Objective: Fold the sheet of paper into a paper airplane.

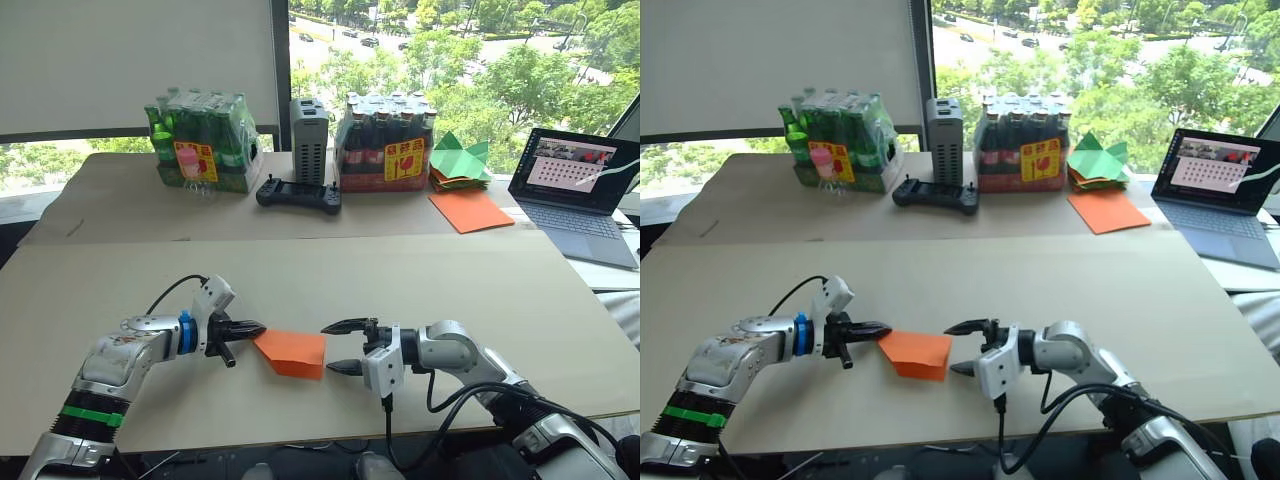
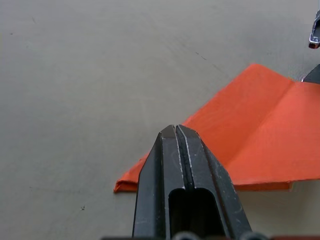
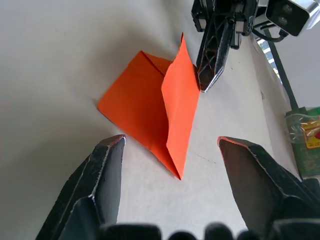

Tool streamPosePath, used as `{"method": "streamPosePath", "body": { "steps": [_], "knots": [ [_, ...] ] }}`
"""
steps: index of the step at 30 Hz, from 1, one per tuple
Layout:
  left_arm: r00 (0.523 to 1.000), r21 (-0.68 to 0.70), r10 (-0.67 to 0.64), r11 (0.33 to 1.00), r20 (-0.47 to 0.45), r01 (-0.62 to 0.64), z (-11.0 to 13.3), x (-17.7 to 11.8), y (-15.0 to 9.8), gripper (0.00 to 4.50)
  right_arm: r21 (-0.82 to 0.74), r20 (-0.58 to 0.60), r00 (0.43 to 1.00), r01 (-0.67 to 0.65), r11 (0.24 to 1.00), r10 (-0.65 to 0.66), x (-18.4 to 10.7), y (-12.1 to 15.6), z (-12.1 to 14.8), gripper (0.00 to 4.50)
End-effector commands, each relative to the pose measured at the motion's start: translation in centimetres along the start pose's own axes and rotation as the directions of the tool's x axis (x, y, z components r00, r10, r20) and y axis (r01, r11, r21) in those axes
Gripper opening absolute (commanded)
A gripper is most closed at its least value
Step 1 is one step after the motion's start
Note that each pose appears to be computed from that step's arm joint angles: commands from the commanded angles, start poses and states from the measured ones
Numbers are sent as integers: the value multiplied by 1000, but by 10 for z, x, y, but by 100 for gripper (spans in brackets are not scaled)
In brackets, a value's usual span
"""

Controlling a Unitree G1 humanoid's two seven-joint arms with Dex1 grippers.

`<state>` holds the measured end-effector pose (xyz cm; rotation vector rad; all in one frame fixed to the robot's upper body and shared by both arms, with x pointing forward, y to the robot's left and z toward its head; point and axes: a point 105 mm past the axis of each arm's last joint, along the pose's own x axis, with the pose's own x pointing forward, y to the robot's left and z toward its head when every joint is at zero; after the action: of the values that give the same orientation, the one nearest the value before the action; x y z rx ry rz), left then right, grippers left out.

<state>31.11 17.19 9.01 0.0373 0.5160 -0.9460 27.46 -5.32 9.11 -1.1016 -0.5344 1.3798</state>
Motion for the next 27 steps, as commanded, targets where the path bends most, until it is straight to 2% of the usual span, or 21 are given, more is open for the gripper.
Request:
{"method": "streamPosePath", "body": {
  "steps": [1,13,21,27],
  "knots": [
    [1000,20,-5,1000,21,5,9,1,-1,0,2,31,999,42,999,-42,-5,-11,12,331],
    [999,2,-45,999,-10,45,-4,-1,-12,0,35,52,993,107,994,-108,2,-18,27,331],
    [999,-14,-12,1000,-36,11,-20,-6,-5,0,32,50,991,124,992,-126,3,-23,26,331],
    [999,-15,31,999,-22,-32,-15,-4,8,0,28,57,991,119,992,-121,8,-23,25,331]
  ]
}}
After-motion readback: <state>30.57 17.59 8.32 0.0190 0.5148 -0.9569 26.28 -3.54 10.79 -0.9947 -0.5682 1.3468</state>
